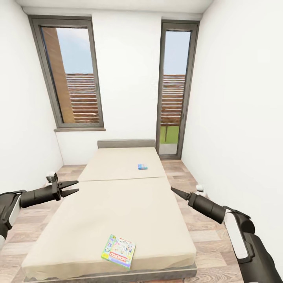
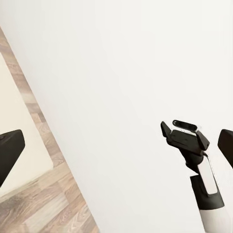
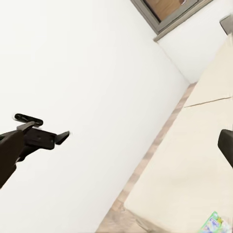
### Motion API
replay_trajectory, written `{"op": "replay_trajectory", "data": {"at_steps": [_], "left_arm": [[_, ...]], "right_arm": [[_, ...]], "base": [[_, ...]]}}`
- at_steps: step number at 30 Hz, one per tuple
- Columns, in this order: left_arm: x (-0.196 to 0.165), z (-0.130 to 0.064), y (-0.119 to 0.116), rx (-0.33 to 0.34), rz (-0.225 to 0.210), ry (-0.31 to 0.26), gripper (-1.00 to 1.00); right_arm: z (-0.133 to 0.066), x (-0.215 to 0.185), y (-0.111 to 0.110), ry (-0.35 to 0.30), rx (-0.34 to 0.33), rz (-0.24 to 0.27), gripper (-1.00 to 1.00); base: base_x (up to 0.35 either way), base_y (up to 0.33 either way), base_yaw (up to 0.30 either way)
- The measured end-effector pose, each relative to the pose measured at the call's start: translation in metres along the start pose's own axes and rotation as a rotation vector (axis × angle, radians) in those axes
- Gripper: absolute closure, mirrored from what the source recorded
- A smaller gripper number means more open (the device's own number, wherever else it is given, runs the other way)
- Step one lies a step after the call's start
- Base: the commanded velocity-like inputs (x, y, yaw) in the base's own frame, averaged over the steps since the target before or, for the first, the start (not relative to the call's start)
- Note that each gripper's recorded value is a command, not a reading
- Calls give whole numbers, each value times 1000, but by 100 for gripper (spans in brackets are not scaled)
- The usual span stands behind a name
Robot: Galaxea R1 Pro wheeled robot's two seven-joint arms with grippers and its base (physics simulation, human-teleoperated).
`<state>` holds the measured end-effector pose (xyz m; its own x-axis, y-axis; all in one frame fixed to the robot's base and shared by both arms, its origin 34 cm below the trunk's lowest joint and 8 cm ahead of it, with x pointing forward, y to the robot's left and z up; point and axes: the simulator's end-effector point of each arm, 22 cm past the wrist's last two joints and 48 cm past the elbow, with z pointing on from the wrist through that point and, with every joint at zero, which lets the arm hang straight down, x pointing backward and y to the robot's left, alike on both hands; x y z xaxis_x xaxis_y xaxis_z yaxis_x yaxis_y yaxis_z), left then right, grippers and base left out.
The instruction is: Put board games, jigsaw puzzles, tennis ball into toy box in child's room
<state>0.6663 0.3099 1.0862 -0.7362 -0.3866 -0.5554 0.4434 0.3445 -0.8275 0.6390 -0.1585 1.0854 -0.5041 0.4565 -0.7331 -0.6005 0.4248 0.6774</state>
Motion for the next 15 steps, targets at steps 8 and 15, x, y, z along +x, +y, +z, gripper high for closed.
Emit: {"op": "replay_trajectory", "data": {"at_steps": [8, 15], "left_arm": [[5, 1, 9, 0, -3, 0, -100], [10, 2, 17, -1, -10, 0, -100]], "right_arm": [[0, 18, -36, 11, 82, 47, -100], [-3, 37, -77, -25, 153, 208, -100]], "base": [[-6, 0, 0], [0, 0, 0]]}}
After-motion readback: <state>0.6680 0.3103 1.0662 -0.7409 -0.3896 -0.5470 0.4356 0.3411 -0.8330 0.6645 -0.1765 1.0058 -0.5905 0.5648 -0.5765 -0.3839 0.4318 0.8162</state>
